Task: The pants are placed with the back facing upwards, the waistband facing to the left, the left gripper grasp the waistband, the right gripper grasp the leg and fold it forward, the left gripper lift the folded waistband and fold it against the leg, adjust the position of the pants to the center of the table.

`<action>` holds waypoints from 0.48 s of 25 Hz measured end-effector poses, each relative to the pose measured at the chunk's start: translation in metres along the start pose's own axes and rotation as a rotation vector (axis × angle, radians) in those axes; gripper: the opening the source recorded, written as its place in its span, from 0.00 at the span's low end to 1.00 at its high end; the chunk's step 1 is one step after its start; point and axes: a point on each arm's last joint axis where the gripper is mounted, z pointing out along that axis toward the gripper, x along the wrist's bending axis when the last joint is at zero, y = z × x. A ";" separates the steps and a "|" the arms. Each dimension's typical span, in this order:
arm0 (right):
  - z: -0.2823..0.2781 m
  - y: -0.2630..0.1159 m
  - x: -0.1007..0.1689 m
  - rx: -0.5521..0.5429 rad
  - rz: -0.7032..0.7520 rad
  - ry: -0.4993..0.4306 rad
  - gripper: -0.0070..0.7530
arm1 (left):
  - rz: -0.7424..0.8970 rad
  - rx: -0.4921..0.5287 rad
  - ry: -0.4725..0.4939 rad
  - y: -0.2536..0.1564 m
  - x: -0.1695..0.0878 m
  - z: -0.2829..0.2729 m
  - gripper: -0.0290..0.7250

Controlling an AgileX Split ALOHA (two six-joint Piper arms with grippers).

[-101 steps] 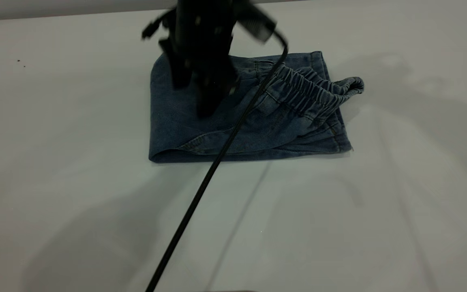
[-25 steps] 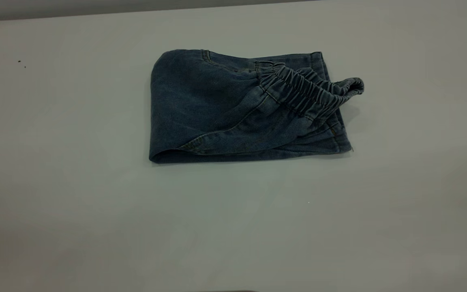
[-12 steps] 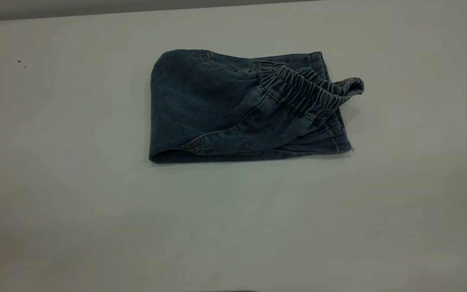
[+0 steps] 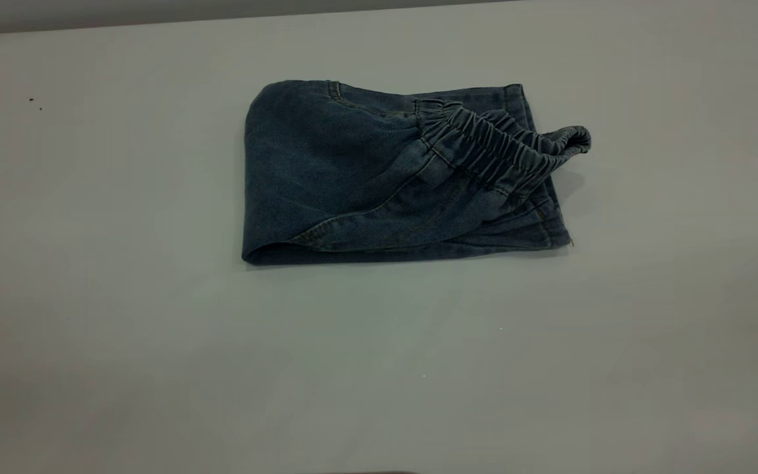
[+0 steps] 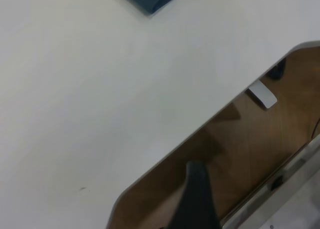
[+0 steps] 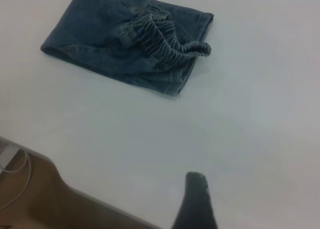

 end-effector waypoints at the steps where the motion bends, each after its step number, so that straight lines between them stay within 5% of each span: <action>1: 0.000 0.000 0.000 0.000 0.000 0.000 0.64 | 0.000 0.000 0.000 0.000 0.000 0.000 0.77; 5: 0.000 0.000 0.000 0.000 -0.001 0.000 0.64 | -0.025 0.000 0.029 0.000 0.001 0.000 0.77; 12: 0.001 0.001 0.001 -0.004 0.036 -0.043 0.64 | -0.268 -0.020 0.318 -0.002 0.006 -0.003 0.77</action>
